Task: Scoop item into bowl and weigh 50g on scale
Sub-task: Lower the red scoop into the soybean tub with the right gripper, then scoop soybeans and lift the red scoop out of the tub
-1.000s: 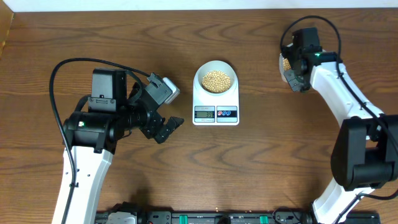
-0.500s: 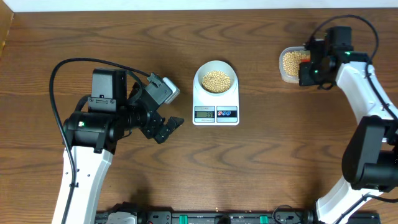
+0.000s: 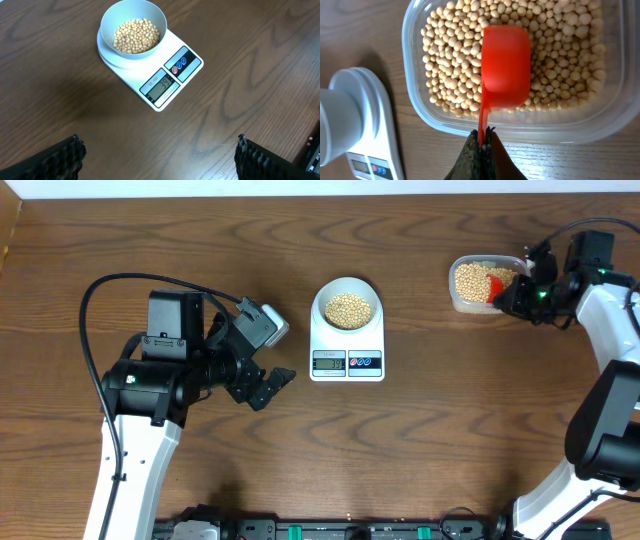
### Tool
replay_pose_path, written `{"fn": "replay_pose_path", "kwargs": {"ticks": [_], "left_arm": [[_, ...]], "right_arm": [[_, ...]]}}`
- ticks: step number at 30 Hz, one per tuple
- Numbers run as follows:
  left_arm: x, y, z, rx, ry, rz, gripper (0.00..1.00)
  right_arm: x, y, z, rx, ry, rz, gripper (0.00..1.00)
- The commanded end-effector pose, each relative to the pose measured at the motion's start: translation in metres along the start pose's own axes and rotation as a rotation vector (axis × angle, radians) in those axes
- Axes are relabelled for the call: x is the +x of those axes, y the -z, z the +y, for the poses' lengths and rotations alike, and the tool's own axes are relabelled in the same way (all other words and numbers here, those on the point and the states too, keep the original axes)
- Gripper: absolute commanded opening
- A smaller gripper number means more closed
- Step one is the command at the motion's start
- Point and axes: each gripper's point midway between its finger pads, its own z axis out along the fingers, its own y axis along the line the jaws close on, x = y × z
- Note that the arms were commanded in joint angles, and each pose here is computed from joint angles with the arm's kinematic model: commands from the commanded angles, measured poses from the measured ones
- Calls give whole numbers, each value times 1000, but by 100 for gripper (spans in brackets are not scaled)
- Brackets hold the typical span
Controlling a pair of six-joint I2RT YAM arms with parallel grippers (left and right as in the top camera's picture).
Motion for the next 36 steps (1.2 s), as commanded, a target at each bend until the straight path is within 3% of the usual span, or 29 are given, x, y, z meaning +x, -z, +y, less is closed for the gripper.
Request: {"fn": "replay_pose_path", "kwargs": {"ticks": [1,36], "left_arm": [[-10,7,1,-2,-4,-27,98],[-10,7,1,-2,-4,-27,98]], "right_arm": [[9,-1,4,-101,-105,29,1],[-16,58,-19,-417,-252,-111,1]]}}
